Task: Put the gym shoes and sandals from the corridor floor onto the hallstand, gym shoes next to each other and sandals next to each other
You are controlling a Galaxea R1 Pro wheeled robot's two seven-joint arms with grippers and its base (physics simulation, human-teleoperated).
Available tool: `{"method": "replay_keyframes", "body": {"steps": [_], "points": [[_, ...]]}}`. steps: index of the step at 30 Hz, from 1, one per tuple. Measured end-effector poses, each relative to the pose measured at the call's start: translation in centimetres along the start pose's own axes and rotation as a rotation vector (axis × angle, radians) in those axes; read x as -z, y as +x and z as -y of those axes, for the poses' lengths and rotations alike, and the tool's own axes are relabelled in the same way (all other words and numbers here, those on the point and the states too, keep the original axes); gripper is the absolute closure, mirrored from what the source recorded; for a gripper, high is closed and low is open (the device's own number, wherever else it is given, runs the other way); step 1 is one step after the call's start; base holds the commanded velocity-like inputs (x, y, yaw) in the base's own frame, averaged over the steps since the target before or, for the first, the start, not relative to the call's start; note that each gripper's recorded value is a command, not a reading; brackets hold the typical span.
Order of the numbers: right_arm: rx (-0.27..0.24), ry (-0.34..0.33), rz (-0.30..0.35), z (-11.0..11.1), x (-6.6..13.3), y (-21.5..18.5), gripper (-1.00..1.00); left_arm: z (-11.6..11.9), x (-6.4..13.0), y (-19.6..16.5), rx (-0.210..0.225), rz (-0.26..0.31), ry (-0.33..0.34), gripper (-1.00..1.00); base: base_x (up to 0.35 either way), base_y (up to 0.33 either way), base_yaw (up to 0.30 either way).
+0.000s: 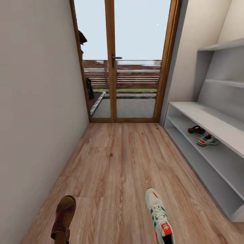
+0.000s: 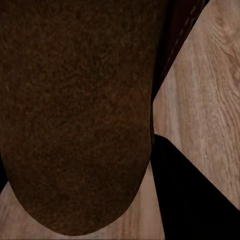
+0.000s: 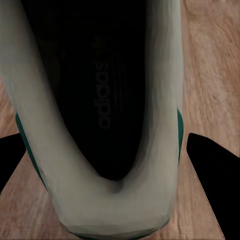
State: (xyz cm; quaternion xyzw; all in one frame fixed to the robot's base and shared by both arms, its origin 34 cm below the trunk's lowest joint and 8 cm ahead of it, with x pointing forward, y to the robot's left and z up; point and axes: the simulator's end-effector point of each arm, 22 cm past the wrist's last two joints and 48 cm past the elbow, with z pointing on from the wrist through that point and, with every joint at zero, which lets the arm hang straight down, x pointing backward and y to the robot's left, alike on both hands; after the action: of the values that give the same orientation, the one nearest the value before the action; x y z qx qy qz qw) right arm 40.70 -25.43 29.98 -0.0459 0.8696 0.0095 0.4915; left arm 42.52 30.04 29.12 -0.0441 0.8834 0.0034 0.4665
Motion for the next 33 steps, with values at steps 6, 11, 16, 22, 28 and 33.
{"method": "replay_keyframes", "body": {"steps": [6,11,16,22,28,33], "points": [[0.0,0.0,0.0,-0.01,0.0,0.0,1.0,0.01,0.0,0.0,0.0,0.0,0.0,1.0,0.34,0.0,0.0],[0.0,0.0,0.0,-0.02,0.0,0.0,1.0,0.06,0.0,0.02,0.001,0.0,0.001,1.0,0.34,0.0,0.0],[0.0,-0.001,0.0,-0.01,0.0,0.0,1.0,0.05,0.0,0.01,0.0,0.0,0.0,1.0,0.34,0.0,0.0],[0.0,-0.001,0.0,-0.03,0.0,0.0,1.0,0.02,0.0,0.0,0.0,0.0,0.001,1.0,0.34,0.0,0.0],[0.0,-0.001,0.001,-0.02,-0.01,-0.04,1.0,0.0,0.0,0.0,0.0,0.0,0.0,1.0,0.34,0.0,0.0],[0.0,-0.001,0.004,0.0,-0.06,-0.19,1.0,0.0,0.01,0.01,0.0,0.0,0.0,1.0,0.34,0.0,0.0]]}}
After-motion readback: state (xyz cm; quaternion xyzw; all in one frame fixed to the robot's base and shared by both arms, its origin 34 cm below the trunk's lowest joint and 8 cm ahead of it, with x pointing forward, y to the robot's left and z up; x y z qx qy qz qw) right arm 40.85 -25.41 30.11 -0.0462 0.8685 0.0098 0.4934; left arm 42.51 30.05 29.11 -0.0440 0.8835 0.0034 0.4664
